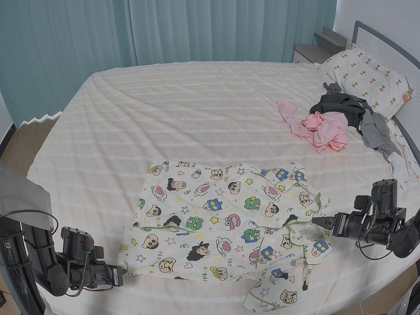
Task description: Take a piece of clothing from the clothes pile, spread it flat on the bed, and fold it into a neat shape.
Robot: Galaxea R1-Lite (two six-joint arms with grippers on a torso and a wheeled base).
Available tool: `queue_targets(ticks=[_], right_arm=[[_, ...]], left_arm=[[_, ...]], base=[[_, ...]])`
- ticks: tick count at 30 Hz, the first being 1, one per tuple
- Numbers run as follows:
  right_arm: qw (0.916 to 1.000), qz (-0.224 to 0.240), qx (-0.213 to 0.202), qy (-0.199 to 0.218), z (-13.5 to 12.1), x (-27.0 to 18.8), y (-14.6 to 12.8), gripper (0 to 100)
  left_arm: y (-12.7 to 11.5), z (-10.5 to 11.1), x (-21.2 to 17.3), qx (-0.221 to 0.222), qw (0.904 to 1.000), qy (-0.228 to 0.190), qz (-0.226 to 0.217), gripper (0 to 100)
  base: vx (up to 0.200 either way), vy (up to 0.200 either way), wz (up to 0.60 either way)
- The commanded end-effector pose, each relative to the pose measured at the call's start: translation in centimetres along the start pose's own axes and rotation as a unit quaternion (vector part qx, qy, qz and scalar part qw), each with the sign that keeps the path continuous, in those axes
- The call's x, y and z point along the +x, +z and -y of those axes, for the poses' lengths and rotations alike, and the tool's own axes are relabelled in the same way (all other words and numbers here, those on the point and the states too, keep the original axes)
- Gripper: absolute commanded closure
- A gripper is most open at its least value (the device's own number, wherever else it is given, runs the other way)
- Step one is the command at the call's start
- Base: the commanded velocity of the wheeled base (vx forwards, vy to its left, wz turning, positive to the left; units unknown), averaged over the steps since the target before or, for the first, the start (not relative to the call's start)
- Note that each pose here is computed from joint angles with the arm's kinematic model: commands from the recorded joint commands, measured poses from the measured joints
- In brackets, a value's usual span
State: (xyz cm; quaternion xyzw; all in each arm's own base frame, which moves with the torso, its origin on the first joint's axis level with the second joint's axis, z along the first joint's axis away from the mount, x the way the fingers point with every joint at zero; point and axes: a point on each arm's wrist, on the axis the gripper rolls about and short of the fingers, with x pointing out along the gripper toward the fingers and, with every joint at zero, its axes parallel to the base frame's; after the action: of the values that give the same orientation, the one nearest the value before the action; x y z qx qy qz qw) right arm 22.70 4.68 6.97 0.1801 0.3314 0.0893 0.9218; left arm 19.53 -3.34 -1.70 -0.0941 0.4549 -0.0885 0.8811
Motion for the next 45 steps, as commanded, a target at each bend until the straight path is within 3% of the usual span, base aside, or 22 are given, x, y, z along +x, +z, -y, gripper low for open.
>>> queue_targets(ticks=[1, 5, 10, 24, 25, 31, 34, 38, 40, 42, 43, 44, 45], right_arm=[[1.0000, 0.001, -0.001, 0.001, 0.0, -0.1, 0.0, 0], [1.0000, -0.001, -0.001, 0.001, 0.0, -0.1, -0.1, 0], [1.0000, -0.003, -0.002, 0.000, 0.0, -0.1, -0.2, 0], [1.0000, -0.008, -0.001, -0.003, 0.1, 0.0, -0.4, 0], [1.0000, -0.008, -0.001, -0.003, 0.1, 0.0, -0.4, 0], [1.0000, 0.006, 0.001, 0.005, -0.2, -0.2, 0.2, 0], [0.9994, 0.027, 0.001, 0.023, -0.8, -0.7, 1.0, 0], [0.9952, 0.033, 0.033, 0.086, -3.7, 0.4, 2.2, 0], [0.9942, 0.034, 0.044, 0.092, -4.2, 0.8, 2.5, 0], [0.9905, 0.017, 0.085, 0.107, -6.3, 4.6, 3.7, 0], [0.9905, 0.017, 0.085, 0.107, -6.3, 4.6, 3.7, 0], [0.9922, 0.008, 0.093, 0.083, -6.5, 7.5, 3.6, 0], [0.9927, 0.008, 0.097, 0.072, -6.5, 8.4, 3.6, 0]], left_arm=[[-0.2, -0.2, -0.9, -0.005, 1.0000, 0.006, -0.001, 100], [-0.7, -0.3, -1.4, -0.004, 0.9994, 0.012, -0.031, 100], [-1.4, -0.9, -2.0, 0.028, 0.9971, 0.024, -0.066, 100], [-2.6, -1.0, -3.6, 0.036, 0.9903, 0.027, -0.132, 100], [-2.7, -1.0, -3.8, 0.037, 0.9899, 0.027, -0.134, 0], [-2.5, -1.0, -3.9, 0.034, 0.9914, 0.022, -0.124, 0], [-2.0, -1.4, -4.3, 0.015, 0.9950, 0.002, -0.099, 0], [-0.7, -1.9, -6.1, -0.046, 0.9965, -0.062, -0.032, 0], [-0.5, -1.9, -6.4, -0.057, 0.9954, -0.073, -0.022, 0], [1.3, -1.2, -7.9, -0.147, 0.9800, -0.130, 0.030, 0], [1.3, -1.2, -7.9, -0.147, 0.9800, -0.130, 0.030, 0], [2.5, -0.8, -8.9, -0.201, 0.9642, -0.164, 0.055, 0], [2.9, -0.7, -9.3, -0.220, 0.9571, -0.178, 0.063, 0]], base=[[0.000, 0.000, 0.00], [0.000, 0.000, 0.00], [0.000, 0.000, 0.00], [0.000, 0.000, 0.00], [0.000, 0.000, 0.00], [0.000, 0.000, 0.00], [0.000, 0.000, 0.00], [0.000, 0.000, 0.00], [0.000, 0.000, 0.00], [0.000, 0.000, 0.00], [0.000, 0.000, 0.00], [0.000, 0.000, 0.00], [0.000, 0.000, 0.00]])
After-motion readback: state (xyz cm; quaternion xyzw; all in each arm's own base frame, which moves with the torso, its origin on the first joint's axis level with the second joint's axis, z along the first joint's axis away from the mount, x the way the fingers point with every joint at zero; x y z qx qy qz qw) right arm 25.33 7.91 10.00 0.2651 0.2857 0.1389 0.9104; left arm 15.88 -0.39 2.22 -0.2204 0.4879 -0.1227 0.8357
